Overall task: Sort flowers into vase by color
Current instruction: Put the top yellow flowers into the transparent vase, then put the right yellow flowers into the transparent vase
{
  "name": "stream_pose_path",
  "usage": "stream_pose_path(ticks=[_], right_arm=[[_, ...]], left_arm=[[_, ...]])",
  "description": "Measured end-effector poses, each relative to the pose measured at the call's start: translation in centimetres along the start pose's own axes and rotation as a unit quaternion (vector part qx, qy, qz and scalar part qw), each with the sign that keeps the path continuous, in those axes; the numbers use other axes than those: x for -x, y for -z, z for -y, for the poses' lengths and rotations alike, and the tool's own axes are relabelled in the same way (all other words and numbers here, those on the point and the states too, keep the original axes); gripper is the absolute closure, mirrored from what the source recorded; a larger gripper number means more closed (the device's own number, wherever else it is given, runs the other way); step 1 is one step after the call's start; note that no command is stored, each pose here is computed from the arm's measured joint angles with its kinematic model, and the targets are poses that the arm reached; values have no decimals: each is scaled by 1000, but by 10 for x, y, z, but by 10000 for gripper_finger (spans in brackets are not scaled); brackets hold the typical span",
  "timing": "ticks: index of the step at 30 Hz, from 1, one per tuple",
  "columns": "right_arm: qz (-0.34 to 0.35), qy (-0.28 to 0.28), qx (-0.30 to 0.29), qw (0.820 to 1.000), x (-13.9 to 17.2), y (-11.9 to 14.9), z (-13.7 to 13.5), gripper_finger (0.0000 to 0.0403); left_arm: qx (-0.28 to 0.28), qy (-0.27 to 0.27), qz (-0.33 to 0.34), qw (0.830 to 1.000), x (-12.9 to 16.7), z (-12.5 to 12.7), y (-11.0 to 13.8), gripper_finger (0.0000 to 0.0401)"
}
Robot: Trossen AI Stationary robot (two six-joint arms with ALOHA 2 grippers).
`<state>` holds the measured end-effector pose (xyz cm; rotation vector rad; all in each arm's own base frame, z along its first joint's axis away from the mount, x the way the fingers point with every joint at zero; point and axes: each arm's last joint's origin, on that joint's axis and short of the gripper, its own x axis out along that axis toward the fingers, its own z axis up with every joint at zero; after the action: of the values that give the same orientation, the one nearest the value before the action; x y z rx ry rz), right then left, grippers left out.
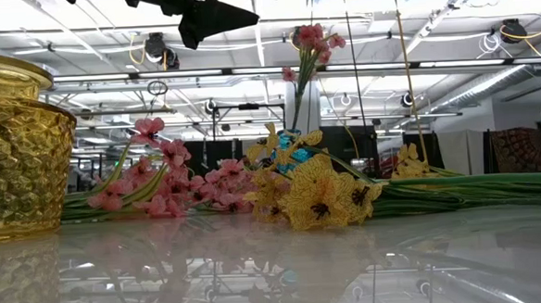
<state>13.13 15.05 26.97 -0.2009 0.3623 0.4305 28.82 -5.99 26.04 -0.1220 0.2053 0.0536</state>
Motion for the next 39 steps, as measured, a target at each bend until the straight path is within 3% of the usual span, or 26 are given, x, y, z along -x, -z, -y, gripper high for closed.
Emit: stream_pose_path(ticks=[10,18,22,28,33,39], right_arm=[[-31,-4,-34,999,16,6,8,204],[-97,30,-120,988,37,10,20,180],[-127,133,-187,965,39,23,28,186],[-210,265,-240,910,38,46,38,199],[-235,323,-263,879,24,54,42,199],[-266,340,-230,872,6,75,41,199]], left_arm=[[0,0,0,1000,0,0,0,107],[-1,-1,-3,1000,0,0,1,107],[-1,-1,-3,1000,0,0,1,107],[-1,-1,-3,1000,0,0,1,107],[2,-3,3,1000,0,-2,-1,107],[2,-4,1,1000,-1,-2,0,107]])
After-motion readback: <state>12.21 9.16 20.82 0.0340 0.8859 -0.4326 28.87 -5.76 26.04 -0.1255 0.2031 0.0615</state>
